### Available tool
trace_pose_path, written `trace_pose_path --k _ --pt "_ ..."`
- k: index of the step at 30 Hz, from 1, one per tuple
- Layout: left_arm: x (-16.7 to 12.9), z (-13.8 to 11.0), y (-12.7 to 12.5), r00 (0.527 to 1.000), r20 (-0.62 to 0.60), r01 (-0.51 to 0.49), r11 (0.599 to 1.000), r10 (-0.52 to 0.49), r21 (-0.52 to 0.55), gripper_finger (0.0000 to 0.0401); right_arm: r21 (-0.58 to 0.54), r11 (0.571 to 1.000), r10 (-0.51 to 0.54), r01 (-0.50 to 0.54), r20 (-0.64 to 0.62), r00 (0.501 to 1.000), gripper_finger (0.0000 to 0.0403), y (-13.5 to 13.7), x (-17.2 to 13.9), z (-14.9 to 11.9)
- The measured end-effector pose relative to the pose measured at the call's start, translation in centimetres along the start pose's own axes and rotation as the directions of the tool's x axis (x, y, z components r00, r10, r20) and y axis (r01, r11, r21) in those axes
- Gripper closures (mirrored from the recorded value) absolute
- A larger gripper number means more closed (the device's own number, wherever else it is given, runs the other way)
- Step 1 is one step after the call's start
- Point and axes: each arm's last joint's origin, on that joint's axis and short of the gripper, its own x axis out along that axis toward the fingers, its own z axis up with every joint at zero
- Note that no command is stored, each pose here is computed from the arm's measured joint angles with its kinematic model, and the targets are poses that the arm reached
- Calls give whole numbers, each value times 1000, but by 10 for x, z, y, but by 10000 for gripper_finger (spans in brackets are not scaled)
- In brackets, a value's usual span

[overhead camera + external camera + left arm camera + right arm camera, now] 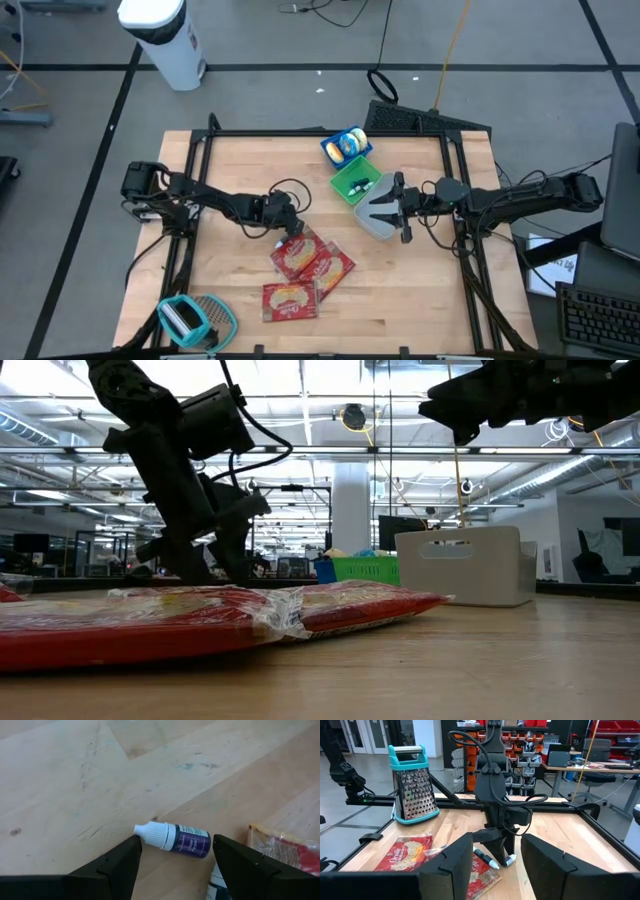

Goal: Pick & Place Food Item
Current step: Put the small purple food coloring bottle into the green bin

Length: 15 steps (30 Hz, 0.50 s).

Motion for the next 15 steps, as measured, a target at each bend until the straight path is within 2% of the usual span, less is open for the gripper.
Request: trace_pose_path --k 10,15 --pt "1 -2 2 1000 -28 -10 993 13 113 146 0 1000 0 0 -1 1000 248 0 0 0" --pt "0 -4 5 998 -62 -26 993 33 115 146 0 1000 0 0 -1 1000 248 0 0 0"
